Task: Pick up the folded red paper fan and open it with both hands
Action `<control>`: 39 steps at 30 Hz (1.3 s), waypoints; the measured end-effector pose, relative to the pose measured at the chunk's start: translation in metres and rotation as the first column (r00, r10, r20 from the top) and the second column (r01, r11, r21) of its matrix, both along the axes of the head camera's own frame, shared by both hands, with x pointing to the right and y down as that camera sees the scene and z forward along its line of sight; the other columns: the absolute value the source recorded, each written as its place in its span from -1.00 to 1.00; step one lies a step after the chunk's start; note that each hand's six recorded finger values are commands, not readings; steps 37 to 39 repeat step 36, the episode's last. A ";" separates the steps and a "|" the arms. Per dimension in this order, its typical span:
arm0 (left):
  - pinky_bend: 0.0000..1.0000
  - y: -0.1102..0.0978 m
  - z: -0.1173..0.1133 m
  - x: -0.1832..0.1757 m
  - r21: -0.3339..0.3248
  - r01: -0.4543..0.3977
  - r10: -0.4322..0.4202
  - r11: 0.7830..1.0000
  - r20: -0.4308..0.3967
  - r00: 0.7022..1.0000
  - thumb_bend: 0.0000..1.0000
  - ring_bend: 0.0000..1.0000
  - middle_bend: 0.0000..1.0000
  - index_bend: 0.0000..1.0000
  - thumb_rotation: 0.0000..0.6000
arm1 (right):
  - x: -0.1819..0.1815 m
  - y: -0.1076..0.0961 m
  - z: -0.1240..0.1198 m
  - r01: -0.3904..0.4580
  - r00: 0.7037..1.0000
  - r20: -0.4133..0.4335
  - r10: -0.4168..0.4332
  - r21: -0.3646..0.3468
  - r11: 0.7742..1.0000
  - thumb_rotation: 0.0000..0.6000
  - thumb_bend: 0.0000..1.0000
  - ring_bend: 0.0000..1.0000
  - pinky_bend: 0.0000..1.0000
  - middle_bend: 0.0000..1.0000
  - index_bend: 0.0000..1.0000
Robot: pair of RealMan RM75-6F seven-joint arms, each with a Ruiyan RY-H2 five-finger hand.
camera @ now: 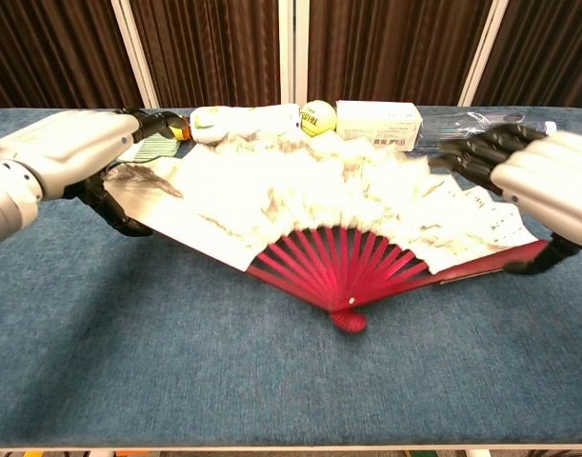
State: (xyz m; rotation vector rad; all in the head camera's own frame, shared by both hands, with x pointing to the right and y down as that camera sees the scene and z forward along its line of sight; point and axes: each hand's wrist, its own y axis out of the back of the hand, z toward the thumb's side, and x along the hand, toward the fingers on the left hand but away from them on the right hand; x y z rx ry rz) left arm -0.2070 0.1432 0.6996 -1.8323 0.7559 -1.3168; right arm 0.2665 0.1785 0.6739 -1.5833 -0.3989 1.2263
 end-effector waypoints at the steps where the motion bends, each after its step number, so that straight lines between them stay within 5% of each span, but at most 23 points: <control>1: -0.68 0.000 0.000 -0.001 -0.015 0.003 -0.003 1.000 -0.019 1.000 -1.00 -0.95 -0.78 -0.87 1.00 | 0.004 0.000 0.000 -0.031 0.999 0.009 0.032 -0.043 0.999 1.00 -1.00 -1.00 -1.00 -1.00 -1.00; 7: -0.69 -0.003 -0.007 -0.015 -0.121 0.052 -0.071 0.991 -0.154 0.986 -1.00 -0.95 -0.78 -0.86 1.00 | 0.029 -0.013 -0.012 -0.144 0.987 0.054 0.153 -0.143 0.979 1.00 -1.00 -1.00 -1.00 -1.00 -1.00; 14: -0.80 -0.014 -0.012 -0.042 -0.133 0.054 -0.071 0.990 -0.125 0.990 -1.00 -0.95 -0.78 -0.82 1.00 | 0.062 -0.025 -0.030 -0.267 0.953 0.101 0.286 -0.167 0.949 1.00 -1.00 -1.00 -1.00 -1.00 -1.00; 19: -0.80 -0.033 -0.018 -0.081 -0.071 0.128 -0.134 0.989 -0.080 0.988 -1.00 -0.94 -0.75 -0.81 1.00 | 0.094 -0.030 -0.048 -0.349 0.921 0.129 0.367 -0.138 0.927 1.00 -0.93 -1.00 -1.00 -0.94 -1.00; 23: -0.80 -0.040 -0.028 -0.127 0.038 0.228 -0.226 0.973 -0.036 0.973 -1.00 -0.89 -0.72 -0.75 1.00 | 0.119 -0.032 -0.063 -0.409 0.887 0.181 0.426 -0.126 0.904 1.00 -0.55 -1.00 -1.00 -0.82 -1.00; 29: -0.80 -0.015 -0.055 -0.201 0.175 0.349 -0.359 0.921 0.031 0.933 -1.00 -0.89 -0.72 -0.66 1.00 | 0.166 -0.024 -0.094 -0.493 0.821 0.279 0.498 -0.093 0.865 1.00 -0.48 -1.00 -1.00 -0.73 -0.95; 36: -0.80 0.047 -0.087 -0.242 0.206 0.422 -0.444 0.883 0.073 0.893 -1.00 -0.89 -0.69 -0.59 1.00 | 0.204 0.009 -0.127 -0.556 0.792 0.309 0.527 0.006 0.831 1.00 -0.48 -1.00 -1.00 -0.70 -0.89; 39: -0.80 0.047 -0.087 -0.242 0.206 0.422 -0.444 0.883 0.073 0.893 -1.00 -0.89 -0.69 -0.59 1.00 | 0.204 0.009 -0.127 -0.556 0.792 0.309 0.527 0.006 0.831 1.00 -0.48 -1.00 -1.00 -0.70 -0.89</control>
